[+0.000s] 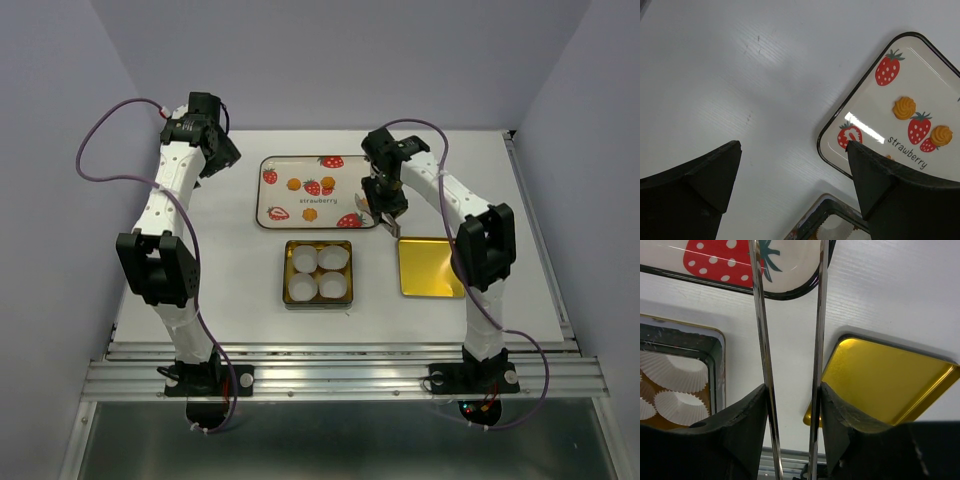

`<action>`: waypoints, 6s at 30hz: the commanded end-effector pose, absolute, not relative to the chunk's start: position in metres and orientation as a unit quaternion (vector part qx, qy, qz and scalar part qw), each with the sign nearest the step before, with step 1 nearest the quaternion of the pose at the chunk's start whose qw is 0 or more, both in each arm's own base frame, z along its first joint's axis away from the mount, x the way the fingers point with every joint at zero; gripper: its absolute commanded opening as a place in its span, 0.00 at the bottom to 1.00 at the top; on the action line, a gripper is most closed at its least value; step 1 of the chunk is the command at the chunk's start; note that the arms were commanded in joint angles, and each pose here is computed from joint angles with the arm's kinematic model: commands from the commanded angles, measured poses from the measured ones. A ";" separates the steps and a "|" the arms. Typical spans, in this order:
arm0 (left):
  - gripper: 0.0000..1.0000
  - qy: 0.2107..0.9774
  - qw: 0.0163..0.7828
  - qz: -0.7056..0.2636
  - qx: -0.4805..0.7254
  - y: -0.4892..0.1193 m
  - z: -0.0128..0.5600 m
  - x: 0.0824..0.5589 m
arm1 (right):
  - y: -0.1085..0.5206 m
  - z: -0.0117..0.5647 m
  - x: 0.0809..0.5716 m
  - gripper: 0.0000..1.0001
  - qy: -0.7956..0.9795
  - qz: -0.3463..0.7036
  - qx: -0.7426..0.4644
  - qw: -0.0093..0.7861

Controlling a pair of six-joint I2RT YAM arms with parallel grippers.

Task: Pack the cookies

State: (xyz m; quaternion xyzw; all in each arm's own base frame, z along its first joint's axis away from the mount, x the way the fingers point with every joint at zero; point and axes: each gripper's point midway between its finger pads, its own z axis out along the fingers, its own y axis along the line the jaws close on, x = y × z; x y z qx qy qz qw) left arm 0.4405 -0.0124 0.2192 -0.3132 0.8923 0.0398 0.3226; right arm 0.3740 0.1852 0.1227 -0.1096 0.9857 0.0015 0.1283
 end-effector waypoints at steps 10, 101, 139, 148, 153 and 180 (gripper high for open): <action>0.99 0.878 0.353 0.038 -0.320 -0.007 0.247 0.431 | 0.197 0.156 0.384 0.40 0.978 0.029 -0.112 0.175; 0.99 0.868 0.342 0.072 -0.354 0.006 0.222 0.423 | 0.250 0.191 0.244 0.38 0.919 0.055 -0.345 0.181; 0.99 0.868 0.328 0.085 -0.362 0.010 0.217 0.403 | 0.251 0.173 0.247 0.42 0.917 0.047 -0.350 0.186; 0.99 0.868 0.330 0.087 -0.360 0.011 0.218 0.404 | 0.249 0.169 0.246 0.46 0.916 0.041 -0.354 0.182; 0.99 0.867 0.334 0.087 -0.360 0.011 0.219 0.404 | 0.250 0.169 0.247 0.47 0.916 0.042 -0.353 0.184; 0.99 0.868 0.338 0.080 -0.355 0.010 0.222 0.405 | 0.257 0.192 0.259 0.49 0.917 0.048 -0.328 0.222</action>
